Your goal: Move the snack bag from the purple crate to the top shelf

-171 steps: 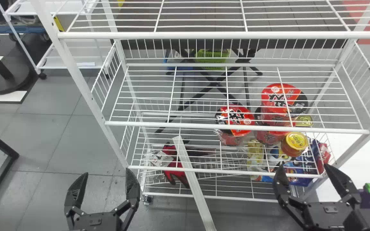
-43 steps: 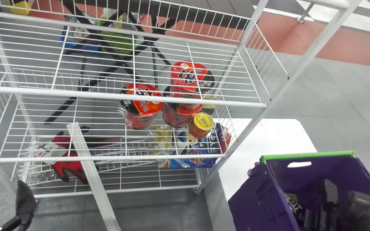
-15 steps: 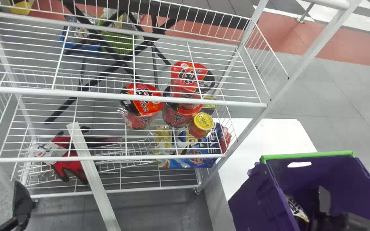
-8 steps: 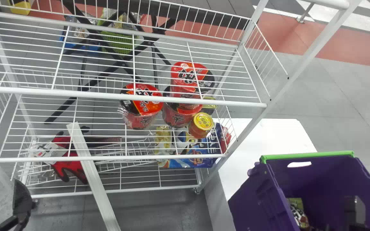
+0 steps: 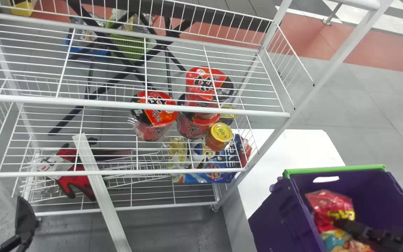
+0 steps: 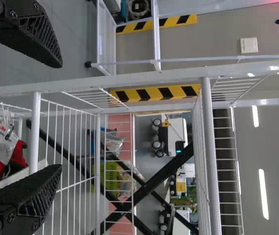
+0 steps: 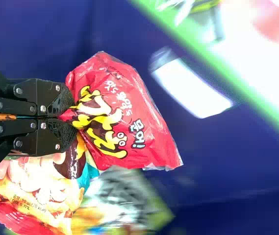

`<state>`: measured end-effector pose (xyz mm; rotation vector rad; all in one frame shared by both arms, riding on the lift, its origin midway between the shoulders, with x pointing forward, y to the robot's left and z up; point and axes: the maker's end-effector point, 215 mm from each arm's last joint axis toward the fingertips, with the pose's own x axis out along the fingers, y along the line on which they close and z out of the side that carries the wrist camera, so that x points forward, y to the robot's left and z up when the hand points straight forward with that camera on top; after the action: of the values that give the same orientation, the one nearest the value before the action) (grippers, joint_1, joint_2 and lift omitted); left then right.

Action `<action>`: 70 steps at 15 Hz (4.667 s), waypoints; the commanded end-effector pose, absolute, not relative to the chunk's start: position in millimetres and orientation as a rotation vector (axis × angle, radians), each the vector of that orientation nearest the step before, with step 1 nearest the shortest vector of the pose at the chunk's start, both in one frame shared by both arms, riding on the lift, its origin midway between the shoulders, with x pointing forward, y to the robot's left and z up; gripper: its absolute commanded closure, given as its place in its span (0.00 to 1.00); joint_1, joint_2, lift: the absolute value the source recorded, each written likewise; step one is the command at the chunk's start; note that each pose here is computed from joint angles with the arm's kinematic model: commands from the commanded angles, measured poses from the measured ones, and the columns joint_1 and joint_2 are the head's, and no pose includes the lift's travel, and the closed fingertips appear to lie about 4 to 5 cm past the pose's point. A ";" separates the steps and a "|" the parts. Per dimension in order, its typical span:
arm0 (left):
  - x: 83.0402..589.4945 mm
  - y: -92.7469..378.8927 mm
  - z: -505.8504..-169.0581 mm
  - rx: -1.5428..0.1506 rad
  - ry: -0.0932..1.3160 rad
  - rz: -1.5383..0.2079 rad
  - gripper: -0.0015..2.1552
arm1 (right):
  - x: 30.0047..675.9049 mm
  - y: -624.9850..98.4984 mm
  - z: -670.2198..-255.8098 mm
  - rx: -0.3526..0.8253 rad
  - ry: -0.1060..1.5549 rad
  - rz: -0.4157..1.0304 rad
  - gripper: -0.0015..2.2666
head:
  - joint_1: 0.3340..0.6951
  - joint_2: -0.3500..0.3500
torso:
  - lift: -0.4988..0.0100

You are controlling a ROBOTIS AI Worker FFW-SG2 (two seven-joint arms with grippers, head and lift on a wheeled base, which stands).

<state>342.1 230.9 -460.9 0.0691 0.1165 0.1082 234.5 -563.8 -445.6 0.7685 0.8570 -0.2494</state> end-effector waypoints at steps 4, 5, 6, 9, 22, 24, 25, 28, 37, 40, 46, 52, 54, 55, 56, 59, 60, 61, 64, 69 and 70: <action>341.8 229.9 -461.5 0.067 0.118 0.108 0.04 | 252.8 -582.9 -356.6 0.659 0.667 -0.218 1.00 | 1.00 0.00 | 0.09; 341.6 229.1 -461.7 0.066 0.118 0.107 0.04 | 253.5 -584.1 -347.8 0.642 0.651 -0.219 1.00 | 1.00 0.00 | 0.11; 341.6 229.1 -461.7 0.066 0.118 0.107 0.04 | 252.8 -581.5 -342.0 0.632 0.634 -0.221 1.00 | 1.00 0.00 | 0.11; 341.9 229.2 -460.9 0.067 0.117 0.106 0.04 | 248.8 -576.8 -335.7 0.634 0.603 -0.227 1.00 | 1.00 0.00 | 0.14; 340.6 228.3 -458.5 0.069 0.114 0.102 0.04 | 253.2 -573.1 -335.0 0.625 0.606 -0.219 1.00 | 1.00 0.00 | 0.24; 340.9 228.4 -457.8 0.070 0.112 0.101 0.04 | 256.6 -571.5 -334.9 0.625 0.603 -0.216 1.00 | 1.00 0.00 | 0.25; 341.7 228.3 -457.4 0.071 0.112 0.101 0.04 | 260.3 -572.1 -332.2 0.624 0.595 -0.214 1.00 | 1.00 0.00 | 0.26; 342.3 228.5 -457.9 0.070 0.114 0.102 0.04 | 263.8 -569.4 -332.4 0.623 0.596 -0.206 1.00 | 1.00 0.00 | 0.28; 341.2 229.9 -455.5 0.066 0.110 0.113 0.04 | 265.4 -566.1 -336.0 0.630 0.602 -0.199 1.00 | 1.00 0.00 | 0.36; 339.9 230.1 -454.9 0.065 0.110 0.116 0.04 | 266.8 -558.2 -339.4 0.643 0.600 -0.186 1.00 | 1.00 0.00 | 0.38; 338.5 229.4 -454.8 0.067 0.112 0.114 0.04 | 266.4 -541.7 -337.4 0.665 0.576 -0.155 1.00 | 1.00 0.00 | 0.43; 337.6 224.8 -453.1 0.064 0.110 0.107 0.04 | 260.8 -536.5 -340.5 0.688 0.576 -0.140 1.00 | 1.00 0.00 | 0.47; 336.8 225.4 -455.6 0.069 0.123 0.112 0.04 | 259.8 -533.4 -343.1 0.699 0.576 -0.136 1.00 | 1.00 0.00 | 0.49; 336.6 225.9 -455.1 0.070 0.122 0.112 0.04 | 259.2 -533.4 -343.9 0.700 0.578 -0.137 1.00 | 1.00 0.00 | 0.50; 335.8 226.8 -454.4 0.069 0.120 0.115 0.04 | 258.5 -534.0 -344.8 0.702 0.580 -0.138 1.00 | 1.00 0.00 | 0.50; 336.2 228.3 -452.4 0.069 0.117 0.119 0.04 | 256.1 -533.6 -346.3 0.704 0.584 -0.138 1.00 | 1.00 0.00 | 0.53; 335.9 230.0 -452.0 0.070 0.116 0.124 0.04 | 255.2 -534.1 -346.5 0.704 0.585 -0.140 1.00 | 1.00 0.00 | 0.53; 336.6 231.1 -450.4 0.071 0.113 0.126 0.04 | 254.7 -534.4 -345.9 0.703 0.584 -0.139 1.00 | 1.00 0.00 | 0.54; 337.4 242.2 -449.4 0.080 0.109 0.142 0.04 | 252.9 -535.6 -344.2 0.706 0.579 -0.138 1.00 | 1.00 0.00 | 0.57; 344.9 259.3 -446.5 0.083 0.092 0.157 0.04 | 252.7 -534.8 -344.0 0.707 0.578 -0.135 1.00 | 1.00 0.00 | 0.60; 345.9 263.4 -445.5 0.085 0.089 0.159 0.04 | 252.7 -534.8 -344.0 0.707 0.578 -0.135 1.00 | 1.00 0.00 | 0.61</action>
<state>344.3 257.6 -446.5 0.0841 0.0933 0.1519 253.0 -535.9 -343.2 0.7031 0.5749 -0.1354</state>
